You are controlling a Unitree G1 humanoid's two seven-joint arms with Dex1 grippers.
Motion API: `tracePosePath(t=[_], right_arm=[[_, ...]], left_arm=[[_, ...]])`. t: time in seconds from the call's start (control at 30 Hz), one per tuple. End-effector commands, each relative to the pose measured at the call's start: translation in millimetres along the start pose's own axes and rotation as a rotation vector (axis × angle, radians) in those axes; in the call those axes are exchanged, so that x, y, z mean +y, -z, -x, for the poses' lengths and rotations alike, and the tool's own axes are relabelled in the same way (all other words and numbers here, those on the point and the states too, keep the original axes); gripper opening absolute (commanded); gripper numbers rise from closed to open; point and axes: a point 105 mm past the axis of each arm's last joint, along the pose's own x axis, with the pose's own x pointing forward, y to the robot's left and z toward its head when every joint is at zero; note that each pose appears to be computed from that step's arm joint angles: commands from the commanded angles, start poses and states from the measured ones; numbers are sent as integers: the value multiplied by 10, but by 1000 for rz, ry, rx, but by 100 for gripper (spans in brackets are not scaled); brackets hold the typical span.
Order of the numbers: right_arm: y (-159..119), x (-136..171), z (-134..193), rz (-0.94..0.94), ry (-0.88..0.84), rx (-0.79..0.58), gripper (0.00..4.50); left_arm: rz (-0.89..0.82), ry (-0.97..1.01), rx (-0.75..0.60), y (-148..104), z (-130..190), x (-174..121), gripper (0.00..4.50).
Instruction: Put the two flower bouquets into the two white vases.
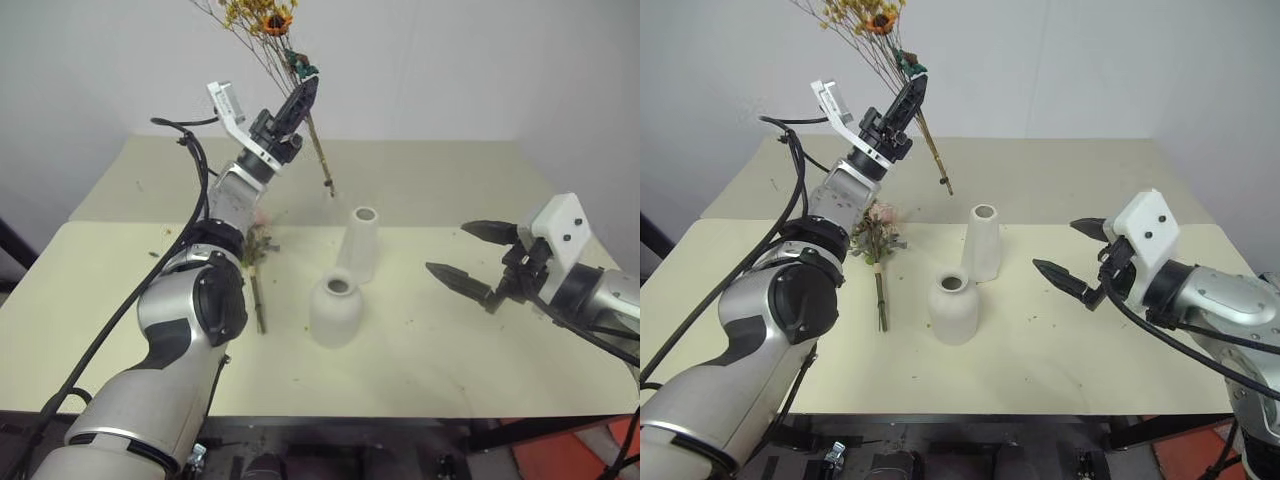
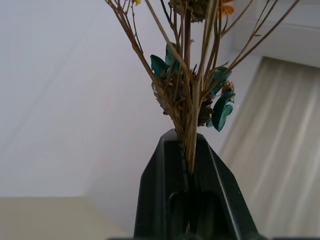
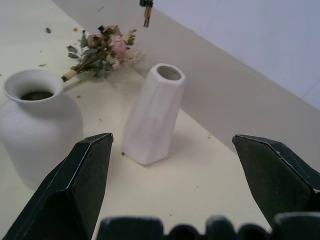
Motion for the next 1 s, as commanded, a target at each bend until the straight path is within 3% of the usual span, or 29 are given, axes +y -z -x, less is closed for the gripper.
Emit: tracePosePath(t=[0.03,0.3,0.6,1.0], right_arm=[[-128,7,81,31,50,-40,450],[-131,32,100,40,95,-29,450],[-172,50,144,44,133,-23,450],[-188,91,226,27,164,-18,450]], left_arm=[[-37,85,-24,-99,-217,-195,4],[-99,51,11,88,-329,-221,4],[-147,12,97,388,-287,-168,4],[-206,-62,162,571,-184,-53,4]])
